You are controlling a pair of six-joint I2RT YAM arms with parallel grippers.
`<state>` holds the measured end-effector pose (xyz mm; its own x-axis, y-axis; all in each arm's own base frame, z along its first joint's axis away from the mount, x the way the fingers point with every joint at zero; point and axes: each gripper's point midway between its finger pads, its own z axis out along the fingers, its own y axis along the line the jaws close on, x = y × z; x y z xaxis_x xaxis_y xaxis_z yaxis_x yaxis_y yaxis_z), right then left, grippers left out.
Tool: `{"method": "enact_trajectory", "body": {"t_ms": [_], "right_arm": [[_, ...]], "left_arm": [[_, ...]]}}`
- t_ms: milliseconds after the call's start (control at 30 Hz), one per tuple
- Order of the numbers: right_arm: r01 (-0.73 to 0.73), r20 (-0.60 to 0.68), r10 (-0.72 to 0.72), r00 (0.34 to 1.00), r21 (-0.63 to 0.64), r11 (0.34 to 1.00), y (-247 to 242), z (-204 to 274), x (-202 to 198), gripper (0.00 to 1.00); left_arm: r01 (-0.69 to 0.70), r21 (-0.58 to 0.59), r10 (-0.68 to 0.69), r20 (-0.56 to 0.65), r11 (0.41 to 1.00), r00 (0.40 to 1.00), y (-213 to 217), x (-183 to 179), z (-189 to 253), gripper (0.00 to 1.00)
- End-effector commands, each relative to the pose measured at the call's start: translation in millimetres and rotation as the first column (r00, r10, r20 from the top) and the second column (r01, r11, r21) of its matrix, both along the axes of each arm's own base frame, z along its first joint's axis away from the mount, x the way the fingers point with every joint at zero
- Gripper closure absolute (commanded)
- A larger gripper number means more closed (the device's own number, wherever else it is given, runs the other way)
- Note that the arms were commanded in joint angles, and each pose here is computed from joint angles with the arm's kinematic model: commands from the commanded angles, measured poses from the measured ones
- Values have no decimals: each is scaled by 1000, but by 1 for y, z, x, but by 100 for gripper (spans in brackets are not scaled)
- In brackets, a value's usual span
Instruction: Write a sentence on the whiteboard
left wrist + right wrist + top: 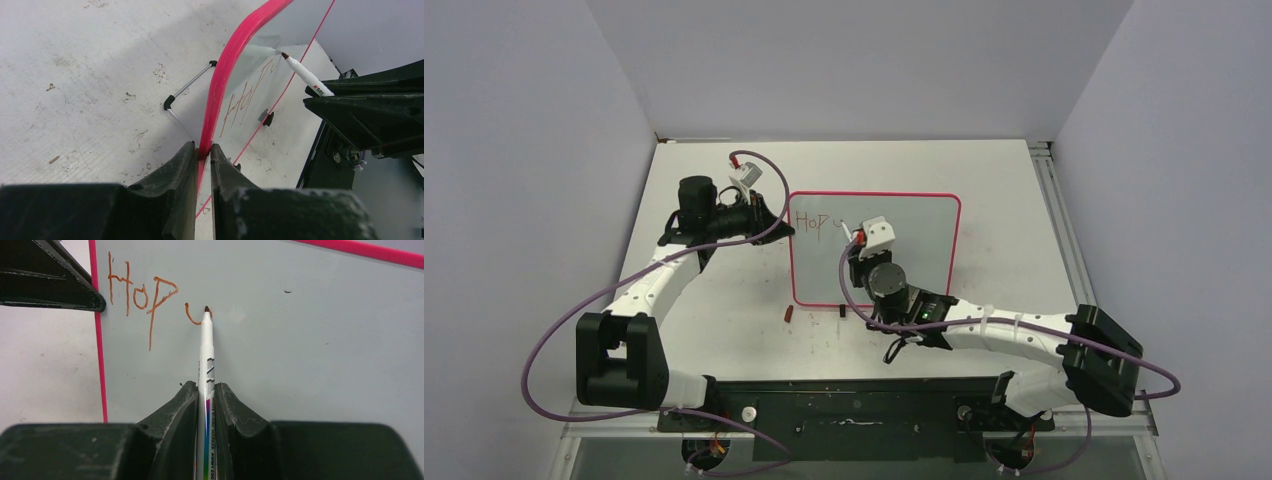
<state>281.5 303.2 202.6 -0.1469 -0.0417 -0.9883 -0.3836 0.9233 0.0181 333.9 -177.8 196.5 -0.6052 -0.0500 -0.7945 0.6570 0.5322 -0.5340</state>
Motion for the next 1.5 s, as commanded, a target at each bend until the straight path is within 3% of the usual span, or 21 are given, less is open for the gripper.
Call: {"method": "enact_trajectory", "body": {"t_ms": [0, 1467], "right_arm": [[-4, 39, 2, 999, 51, 999, 11, 22, 11, 95], [-17, -80, 16, 997, -7, 1000, 7, -26, -11, 95]], "left_arm": [[34, -22, -33, 36, 999, 999, -7, -5, 16, 100], [31, -21, -30, 41, 999, 999, -7, -5, 18, 100]]}}
